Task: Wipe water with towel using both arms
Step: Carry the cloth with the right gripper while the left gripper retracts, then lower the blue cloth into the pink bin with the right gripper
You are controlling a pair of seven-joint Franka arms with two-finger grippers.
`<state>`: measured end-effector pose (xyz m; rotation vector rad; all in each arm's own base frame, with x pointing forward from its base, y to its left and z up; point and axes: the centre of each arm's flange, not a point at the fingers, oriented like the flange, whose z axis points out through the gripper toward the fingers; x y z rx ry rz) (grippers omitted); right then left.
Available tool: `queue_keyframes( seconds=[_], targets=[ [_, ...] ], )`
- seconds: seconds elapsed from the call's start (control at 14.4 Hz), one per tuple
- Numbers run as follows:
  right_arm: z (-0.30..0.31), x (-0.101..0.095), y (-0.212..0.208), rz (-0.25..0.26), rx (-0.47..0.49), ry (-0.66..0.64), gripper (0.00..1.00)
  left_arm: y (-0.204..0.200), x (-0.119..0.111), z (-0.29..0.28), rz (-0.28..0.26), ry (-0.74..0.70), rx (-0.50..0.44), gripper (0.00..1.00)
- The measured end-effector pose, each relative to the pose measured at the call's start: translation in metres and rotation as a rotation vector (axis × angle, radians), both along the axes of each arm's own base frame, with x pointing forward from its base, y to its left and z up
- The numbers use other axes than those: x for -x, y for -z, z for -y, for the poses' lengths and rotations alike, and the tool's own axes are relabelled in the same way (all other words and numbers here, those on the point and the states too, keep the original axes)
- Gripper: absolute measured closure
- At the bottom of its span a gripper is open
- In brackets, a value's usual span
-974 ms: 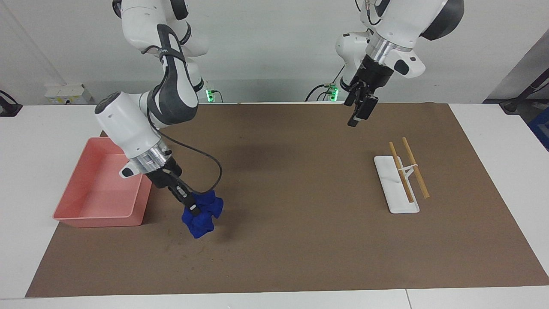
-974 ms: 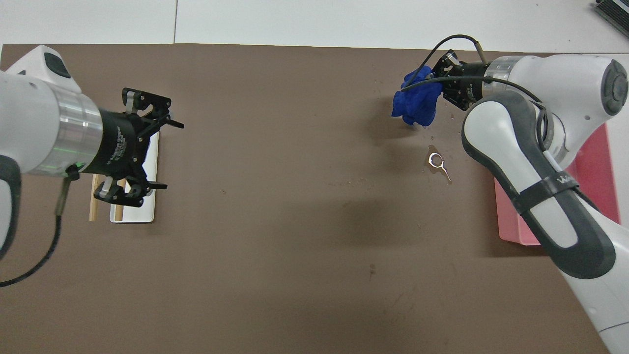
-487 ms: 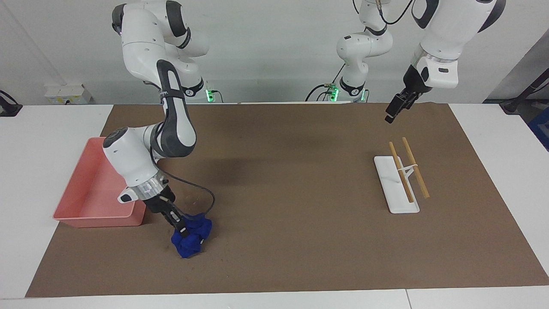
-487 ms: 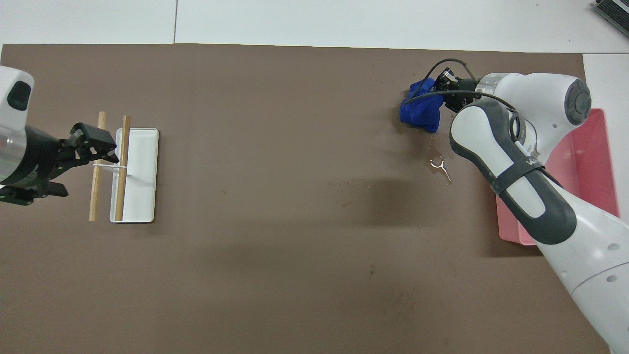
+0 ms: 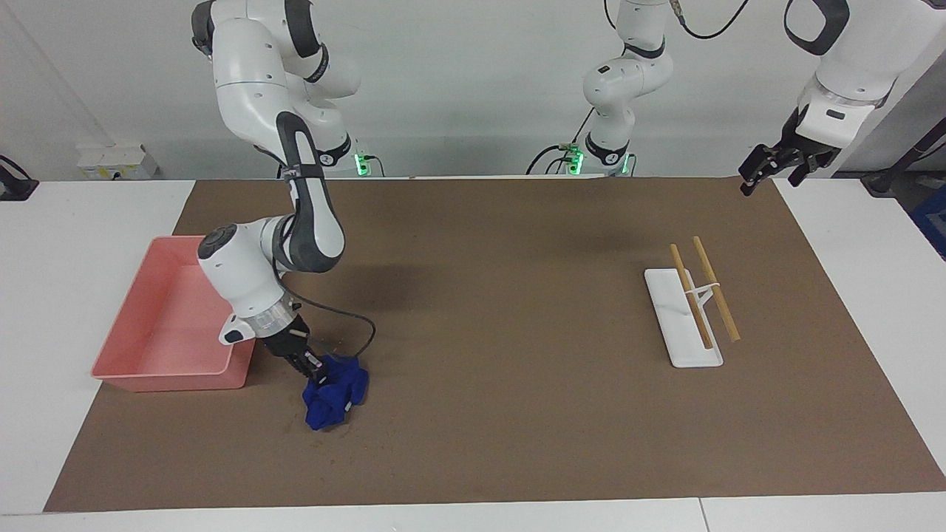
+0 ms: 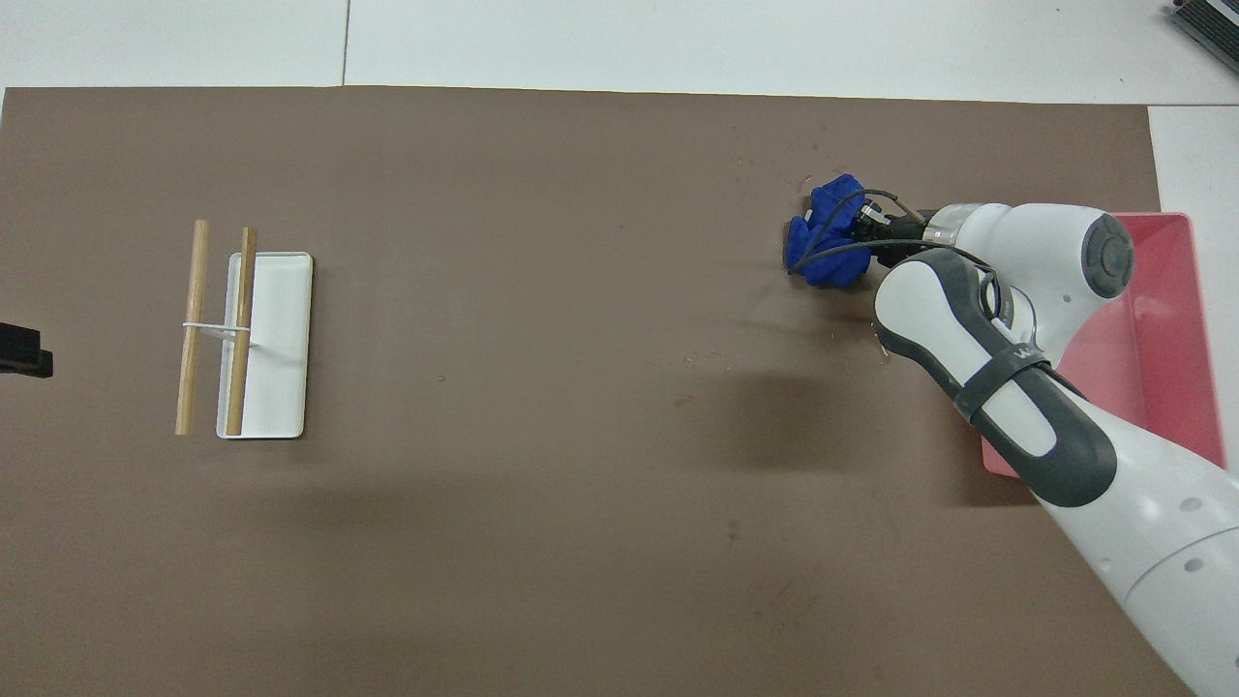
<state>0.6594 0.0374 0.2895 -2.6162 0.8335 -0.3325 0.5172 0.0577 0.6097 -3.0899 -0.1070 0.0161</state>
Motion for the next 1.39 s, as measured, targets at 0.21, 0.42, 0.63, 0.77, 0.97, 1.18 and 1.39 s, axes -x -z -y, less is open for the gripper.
queue_keyframes(
  seconds=[0.21, 0.42, 0.63, 0.77, 0.97, 1.18, 1.39],
  targets=[
    [0.003, 0.026, 0.0, -0.027, 0.009, -0.009, 0.9, 0.01, -0.008, 0.007, 0.021, 0.044, -0.023, 0.0],
    [0.007, 0.055, 0.0, -0.047, 0.025, -0.037, 0.9, 0.027, -0.018, 0.031, -0.007, 0.096, -0.032, 0.0],
    [0.013, 0.084, -0.001, -0.073, 0.031, -0.047, 0.9, 0.032, -0.017, 0.034, -0.018, 0.048, -0.02, 0.0],
    [0.02, 0.101, -0.002, -0.12, 0.017, -0.052, 0.9, 0.032, -0.017, 0.035, -0.013, 0.0, -0.014, 0.0],
    [0.037, 0.127, -0.002, -0.219, -0.027, -0.055, 0.9, 0.034, -0.017, 0.032, -0.008, -0.036, -0.013, 0.0],
    [0.044, 0.148, -0.002, -0.258, -0.04, -0.052, 0.9, 0.048, -0.023, 0.037, 0.015, -0.027, -0.007, 0.0],
    [0.045, 0.168, -0.003, -0.3, -0.052, -0.065, 0.9, 0.06, -0.038, 0.06, 0.002, -0.004, 0.013, 0.0]
  ],
)
